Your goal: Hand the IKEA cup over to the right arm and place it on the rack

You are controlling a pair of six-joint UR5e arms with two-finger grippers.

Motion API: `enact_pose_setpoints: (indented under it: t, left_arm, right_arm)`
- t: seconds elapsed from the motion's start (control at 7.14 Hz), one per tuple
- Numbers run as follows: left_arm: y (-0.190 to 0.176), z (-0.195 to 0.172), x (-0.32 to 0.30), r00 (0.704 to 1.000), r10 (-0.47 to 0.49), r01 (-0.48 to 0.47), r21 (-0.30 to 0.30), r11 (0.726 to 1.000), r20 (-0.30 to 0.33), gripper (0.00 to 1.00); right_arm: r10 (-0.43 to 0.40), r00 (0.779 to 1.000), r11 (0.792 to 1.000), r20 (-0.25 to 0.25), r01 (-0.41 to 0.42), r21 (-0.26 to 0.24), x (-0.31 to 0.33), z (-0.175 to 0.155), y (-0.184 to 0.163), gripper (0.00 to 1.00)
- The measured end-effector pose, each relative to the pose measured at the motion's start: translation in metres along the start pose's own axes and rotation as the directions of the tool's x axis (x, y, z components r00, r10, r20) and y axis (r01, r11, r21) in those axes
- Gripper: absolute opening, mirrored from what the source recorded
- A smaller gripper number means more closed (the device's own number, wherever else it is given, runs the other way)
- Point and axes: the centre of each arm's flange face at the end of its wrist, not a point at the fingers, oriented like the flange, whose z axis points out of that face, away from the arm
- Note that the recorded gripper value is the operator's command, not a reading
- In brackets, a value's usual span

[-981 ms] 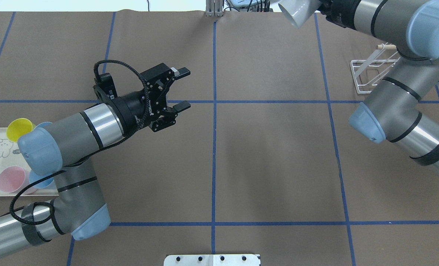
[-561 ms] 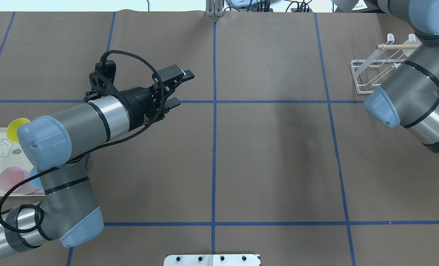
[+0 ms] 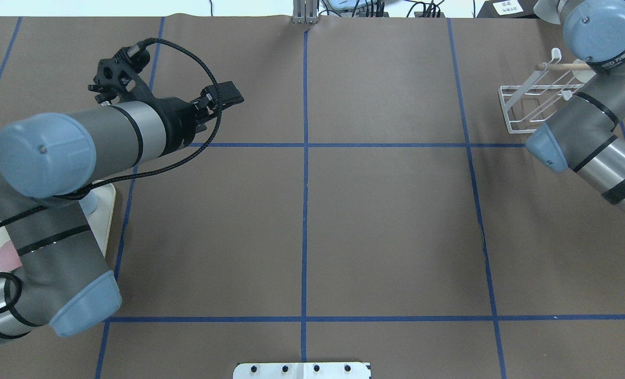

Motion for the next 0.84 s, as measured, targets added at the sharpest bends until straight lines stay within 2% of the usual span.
enact_pose_setpoints:
  t: [0.14, 0.28, 0.84]
  left_arm:
    - [-0.02, -0.012, -0.001, 0.998, 0.04, -0.04, -0.01, 0.999, 0.056, 1.0]
    - [-0.031, -0.019, -0.002, 0.995, 0.057, -0.056, -0.017, 0.998, 0.083, 1.0]
    - [-0.036, -0.022, -0.008, 0.992, 0.065, -0.063, -0.026, 0.998, 0.107, 1.0]
  right_arm:
    - [-0.034, 0.999, 0.999, 0.006, 0.034, 0.013, 0.022, 0.014, 0.008, 0.0]
    - [-0.055, 0.998, 0.998, 0.013, 0.055, 0.011, 0.042, 0.02, 0.018, 0.0]
    - [-0.084, 0.996, 0.996, 0.003, 0.084, -0.017, 0.082, 0.027, 0.048, 0.0]
